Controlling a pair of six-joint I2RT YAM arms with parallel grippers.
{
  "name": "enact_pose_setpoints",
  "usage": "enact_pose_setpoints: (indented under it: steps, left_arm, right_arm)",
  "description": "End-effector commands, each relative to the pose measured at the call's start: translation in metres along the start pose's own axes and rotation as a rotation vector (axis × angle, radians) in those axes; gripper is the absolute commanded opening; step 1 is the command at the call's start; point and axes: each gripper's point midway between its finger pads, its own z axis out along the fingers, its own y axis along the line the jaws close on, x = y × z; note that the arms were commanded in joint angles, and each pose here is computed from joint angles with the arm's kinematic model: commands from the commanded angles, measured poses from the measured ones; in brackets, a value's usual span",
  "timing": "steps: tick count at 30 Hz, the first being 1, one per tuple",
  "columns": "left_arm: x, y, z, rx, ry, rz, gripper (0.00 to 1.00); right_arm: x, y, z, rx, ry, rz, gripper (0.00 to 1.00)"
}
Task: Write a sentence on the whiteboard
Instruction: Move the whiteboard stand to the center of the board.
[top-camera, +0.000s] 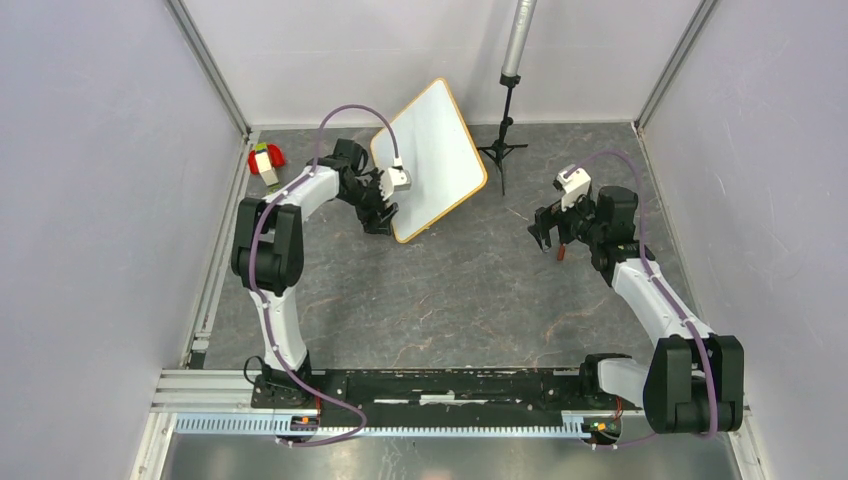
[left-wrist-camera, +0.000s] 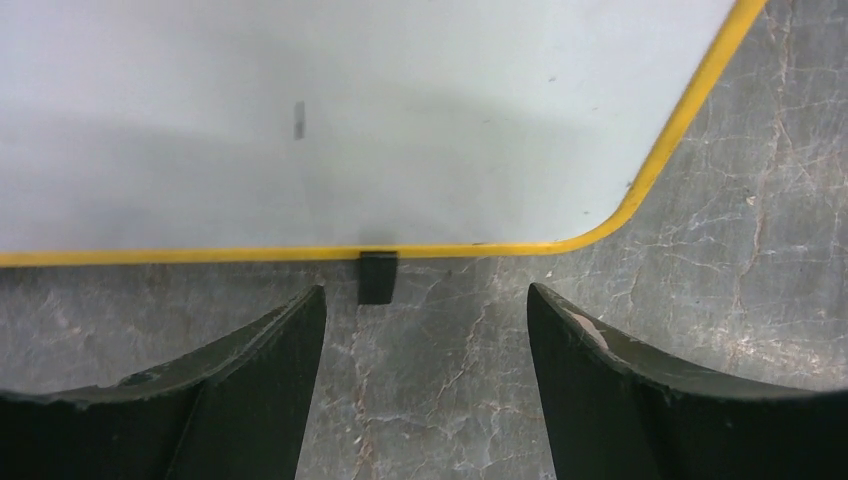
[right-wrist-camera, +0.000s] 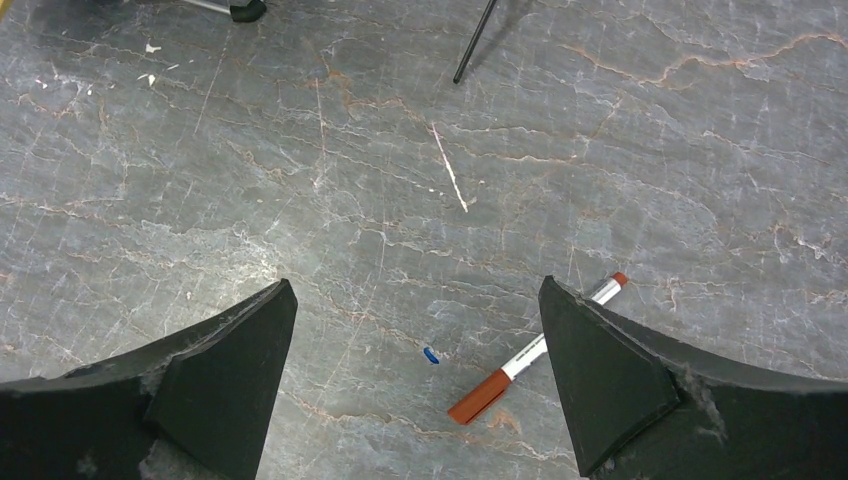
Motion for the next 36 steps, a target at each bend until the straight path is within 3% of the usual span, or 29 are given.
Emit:
enact_pose_setpoints:
  steps: [1,9,15,19,27,36]
  left_arm:
    - [-0.006,-0.021,0.008,0.044,0.003,0.12,0.78]
    - [-0.004,-0.057,0.016,0.102,0.028,0.122,0.71]
    - [-0.024,-0.081,0.029,0.11,0.005,0.101,0.7]
    - [-0.031,-0.085,0.048,0.048,0.095,0.151,0.69]
    - [-0.082,-0.12,0.083,0.106,0.067,0.17,0.69]
    - [-0.134,-0.147,0.141,0.168,0.037,0.15,0.7]
  right_arm:
    - [-0.009,-0.002,0.001,-0.011,-0.023,-0.024,0.98]
    - [-0.01,0.0,0.001,-0.022,-0.023,-0.023,0.98]
    - [-0.01,-0.001,0.001,-0.016,-0.023,-0.016,0.98]
    - [-0.011,-0.004,0.0,0.006,-0.024,-0.005,0.98]
    - [-0.013,-0.018,-0.004,0.076,-0.03,0.027,0.98]
    - [-0.005,-0.066,-0.026,0.198,-0.044,0.23,0.98]
